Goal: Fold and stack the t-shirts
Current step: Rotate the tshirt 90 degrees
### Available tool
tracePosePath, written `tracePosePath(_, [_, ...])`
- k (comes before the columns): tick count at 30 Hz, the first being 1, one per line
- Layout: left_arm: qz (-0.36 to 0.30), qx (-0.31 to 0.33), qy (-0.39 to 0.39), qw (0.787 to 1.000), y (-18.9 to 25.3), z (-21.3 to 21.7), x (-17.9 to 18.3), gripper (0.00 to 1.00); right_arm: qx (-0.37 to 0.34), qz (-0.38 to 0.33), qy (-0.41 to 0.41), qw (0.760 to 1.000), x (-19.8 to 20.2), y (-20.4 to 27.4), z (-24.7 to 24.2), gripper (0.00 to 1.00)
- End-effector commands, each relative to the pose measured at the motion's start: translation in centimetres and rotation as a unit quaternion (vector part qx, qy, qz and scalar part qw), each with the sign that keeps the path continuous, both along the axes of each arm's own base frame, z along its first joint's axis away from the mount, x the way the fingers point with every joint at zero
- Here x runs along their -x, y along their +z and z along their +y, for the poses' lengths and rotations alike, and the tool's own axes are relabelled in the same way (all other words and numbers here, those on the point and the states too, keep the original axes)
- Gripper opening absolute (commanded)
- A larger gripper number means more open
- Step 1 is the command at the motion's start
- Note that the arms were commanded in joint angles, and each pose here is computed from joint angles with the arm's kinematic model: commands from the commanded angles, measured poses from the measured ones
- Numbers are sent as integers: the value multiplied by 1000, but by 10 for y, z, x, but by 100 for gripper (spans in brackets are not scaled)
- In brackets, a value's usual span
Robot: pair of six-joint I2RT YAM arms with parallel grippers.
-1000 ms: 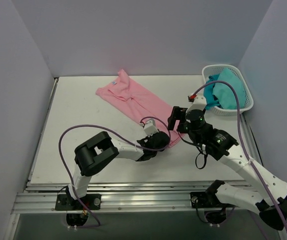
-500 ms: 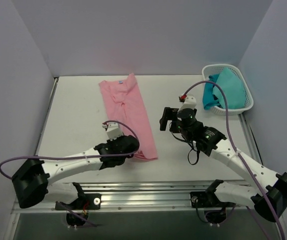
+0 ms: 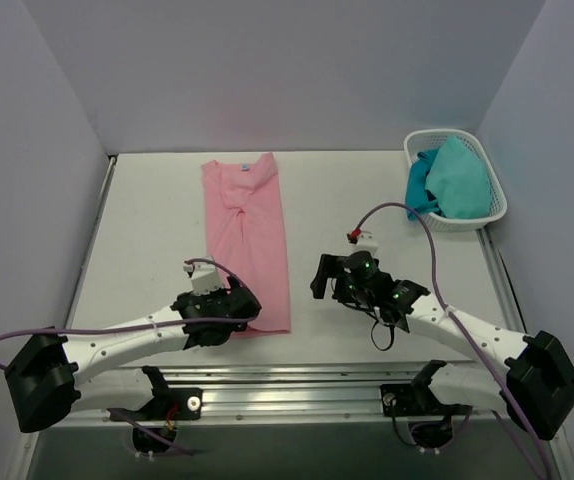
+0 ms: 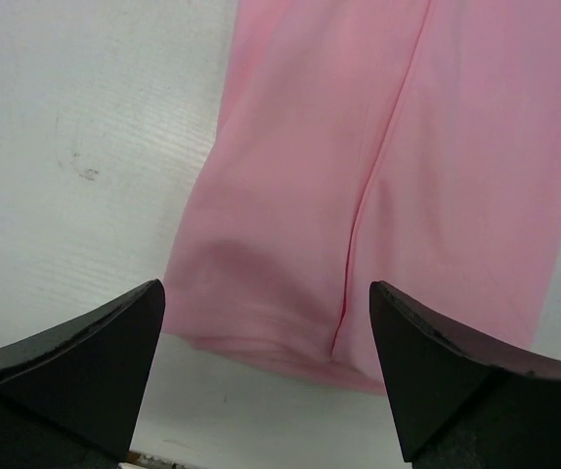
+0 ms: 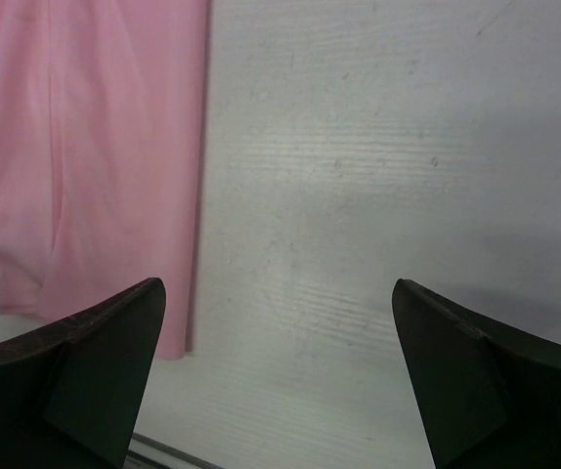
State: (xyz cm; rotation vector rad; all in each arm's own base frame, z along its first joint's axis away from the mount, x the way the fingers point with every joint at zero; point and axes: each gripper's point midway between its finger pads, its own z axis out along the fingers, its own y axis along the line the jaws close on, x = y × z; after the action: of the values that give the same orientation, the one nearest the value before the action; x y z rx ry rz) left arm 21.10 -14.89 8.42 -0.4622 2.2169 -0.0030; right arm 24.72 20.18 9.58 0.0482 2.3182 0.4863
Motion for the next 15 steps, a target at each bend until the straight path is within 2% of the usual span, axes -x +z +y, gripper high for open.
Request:
tracePosePath(1, [16, -26, 58, 998, -2, 34, 23, 94, -84, -6, 24, 996, 12, 16, 31, 97])
tracePosePath(5, [31, -14, 66, 997, -15, 45, 37, 96, -126, -2, 44, 991, 31, 21, 58, 93])
tracePosePath(9, [30, 32, 68, 997, -17, 42, 48, 100, -152, 19, 64, 986, 54, 8, 80, 91])
tracePosePath(13, [27, 56, 58, 996, -25, 38, 53, 89, -148, 51, 83, 984, 68, -27, 104, 88])
tracePosePath(15, [24, 55, 72, 996, -24, 41, 55, 89, -148, 60, 90, 983, 73, -38, 110, 87])
